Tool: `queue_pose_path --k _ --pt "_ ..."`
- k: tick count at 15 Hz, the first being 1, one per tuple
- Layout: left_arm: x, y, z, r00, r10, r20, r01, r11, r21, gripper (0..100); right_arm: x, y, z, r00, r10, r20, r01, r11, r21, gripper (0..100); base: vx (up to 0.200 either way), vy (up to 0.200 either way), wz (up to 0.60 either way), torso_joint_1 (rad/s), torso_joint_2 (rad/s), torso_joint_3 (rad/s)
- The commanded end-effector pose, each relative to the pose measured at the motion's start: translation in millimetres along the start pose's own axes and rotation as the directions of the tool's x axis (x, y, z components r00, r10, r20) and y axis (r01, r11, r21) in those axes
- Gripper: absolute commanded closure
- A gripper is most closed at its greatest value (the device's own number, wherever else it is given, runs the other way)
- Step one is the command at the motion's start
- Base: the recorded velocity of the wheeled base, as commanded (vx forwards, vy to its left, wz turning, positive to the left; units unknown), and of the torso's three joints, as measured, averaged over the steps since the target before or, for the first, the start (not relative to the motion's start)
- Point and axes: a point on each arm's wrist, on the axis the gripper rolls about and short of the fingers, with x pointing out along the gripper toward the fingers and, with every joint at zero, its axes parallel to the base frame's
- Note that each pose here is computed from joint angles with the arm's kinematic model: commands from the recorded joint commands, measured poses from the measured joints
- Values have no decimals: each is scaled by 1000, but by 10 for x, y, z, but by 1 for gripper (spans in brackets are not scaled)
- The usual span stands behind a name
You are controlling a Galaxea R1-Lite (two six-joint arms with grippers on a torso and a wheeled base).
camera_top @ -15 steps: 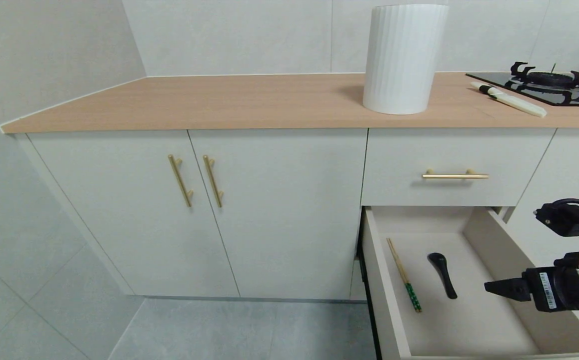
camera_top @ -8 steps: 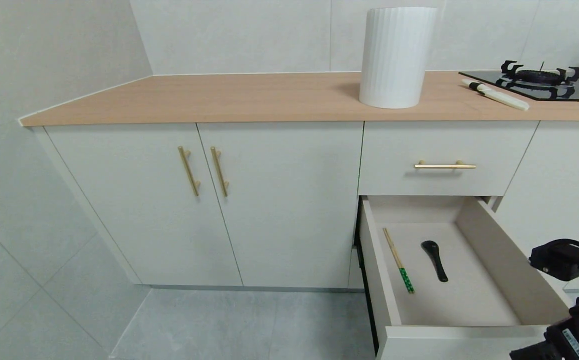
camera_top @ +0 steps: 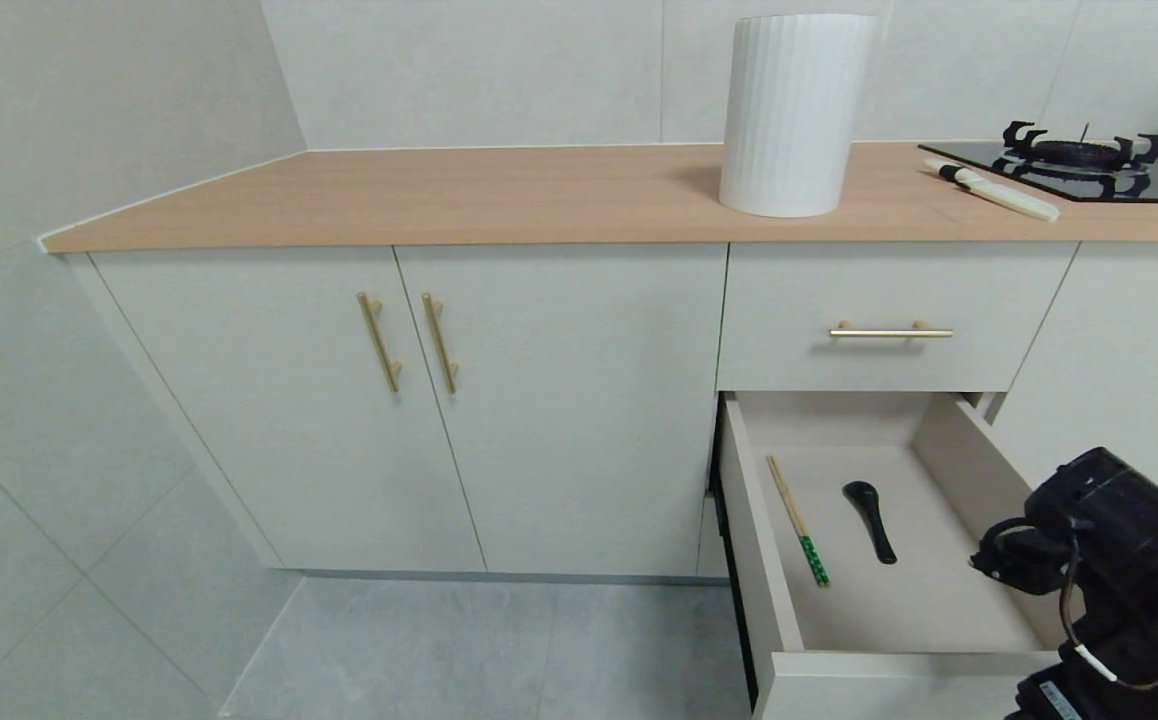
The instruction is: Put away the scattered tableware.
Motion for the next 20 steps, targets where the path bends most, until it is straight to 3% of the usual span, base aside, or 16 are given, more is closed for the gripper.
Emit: queue_pose_path --k 1,9,20 --pt "0 0 -1 1000 0 0 0 1000 0 0 131 19 148 999 -9 -44 12 998 56 0 0 0 0 0 0 0" --pt "0 0 -1 1000 -1 0 1 1000 0 0 175 -61 320 996 -82 29 76 982 176 0 0 0 0 0 0 0" --pt "0 0 -1 1000 0 0 0 1000 0 0 258 -132 517 959 -86 270 15 966 257 0 0 0 0 0 0 0"
